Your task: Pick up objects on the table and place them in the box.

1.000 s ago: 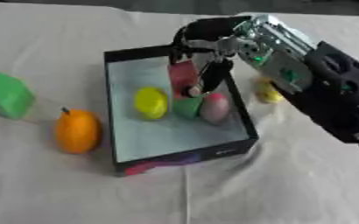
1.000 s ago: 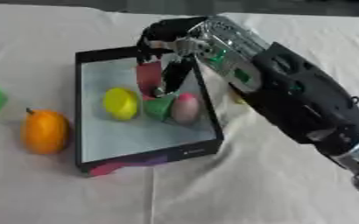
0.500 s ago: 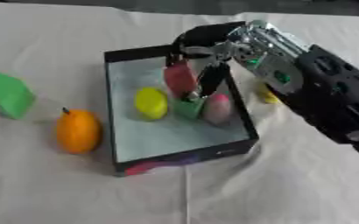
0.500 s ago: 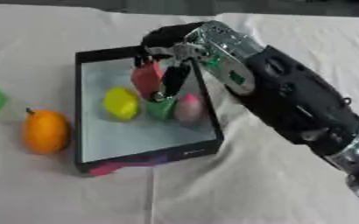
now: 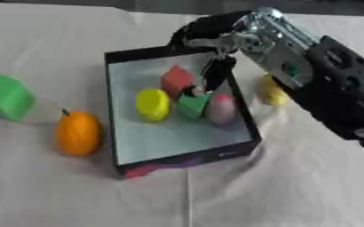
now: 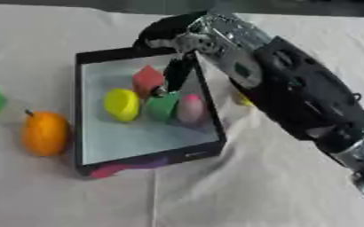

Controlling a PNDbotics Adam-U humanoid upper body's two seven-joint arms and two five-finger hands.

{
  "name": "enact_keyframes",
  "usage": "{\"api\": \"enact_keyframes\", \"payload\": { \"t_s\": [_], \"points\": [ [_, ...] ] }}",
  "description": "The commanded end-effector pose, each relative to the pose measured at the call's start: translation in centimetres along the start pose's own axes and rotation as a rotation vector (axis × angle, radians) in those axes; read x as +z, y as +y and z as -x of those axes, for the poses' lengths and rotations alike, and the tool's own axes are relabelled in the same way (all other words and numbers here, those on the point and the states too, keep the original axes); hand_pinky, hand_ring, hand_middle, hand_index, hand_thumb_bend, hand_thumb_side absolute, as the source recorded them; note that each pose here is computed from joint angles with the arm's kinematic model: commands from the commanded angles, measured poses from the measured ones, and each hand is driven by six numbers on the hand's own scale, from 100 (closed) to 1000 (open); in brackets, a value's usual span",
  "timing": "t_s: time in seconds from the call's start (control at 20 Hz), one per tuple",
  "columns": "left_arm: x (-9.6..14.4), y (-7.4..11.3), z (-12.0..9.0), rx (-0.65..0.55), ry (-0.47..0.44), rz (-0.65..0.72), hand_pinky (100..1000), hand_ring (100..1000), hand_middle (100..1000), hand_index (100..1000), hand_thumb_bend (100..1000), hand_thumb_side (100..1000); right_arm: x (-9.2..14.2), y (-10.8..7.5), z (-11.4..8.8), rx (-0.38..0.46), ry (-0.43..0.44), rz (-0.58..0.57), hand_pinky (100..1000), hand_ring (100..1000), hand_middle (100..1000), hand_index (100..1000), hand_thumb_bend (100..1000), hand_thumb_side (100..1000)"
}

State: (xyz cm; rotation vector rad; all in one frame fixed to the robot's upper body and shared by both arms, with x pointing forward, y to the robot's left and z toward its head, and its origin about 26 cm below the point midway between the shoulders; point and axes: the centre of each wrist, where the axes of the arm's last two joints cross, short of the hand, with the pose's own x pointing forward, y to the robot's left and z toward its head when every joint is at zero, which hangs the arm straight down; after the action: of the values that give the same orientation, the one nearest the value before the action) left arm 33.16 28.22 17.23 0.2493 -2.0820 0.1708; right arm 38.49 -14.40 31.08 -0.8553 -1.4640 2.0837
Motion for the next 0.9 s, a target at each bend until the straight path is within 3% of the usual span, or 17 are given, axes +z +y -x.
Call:
{"api": "enact_keyframes", "payload": {
  "t_s": [0.05,0.4,0.7,0.9],
  "points": [
    [-0.4,0.3,-0.7,-0.014,-0.031,0.002,721,822,649,729,100,808,3.0,-2.5,0.5,0.01,0.027,0.094,841,864,866,925,442,327],
    [-0.4,0.5,-0.7,-0.022,-0.03,-0.003,720,823,649,729,100,808,8.1,-3.0,2.6,-0.114,0.104,0.197,836,851,859,917,438,242],
    [-0.4,0.7,-0.8,-0.027,-0.036,-0.01,720,823,650,729,100,807,11.9,-1.1,4.5,-0.193,0.193,0.214,833,844,846,910,436,209],
    [-0.5,0.8,-0.8,-0.029,-0.038,-0.011,720,823,649,728,100,807,13.8,1.4,6.0,-0.271,0.269,0.187,833,844,843,907,389,178]
  ]
}}
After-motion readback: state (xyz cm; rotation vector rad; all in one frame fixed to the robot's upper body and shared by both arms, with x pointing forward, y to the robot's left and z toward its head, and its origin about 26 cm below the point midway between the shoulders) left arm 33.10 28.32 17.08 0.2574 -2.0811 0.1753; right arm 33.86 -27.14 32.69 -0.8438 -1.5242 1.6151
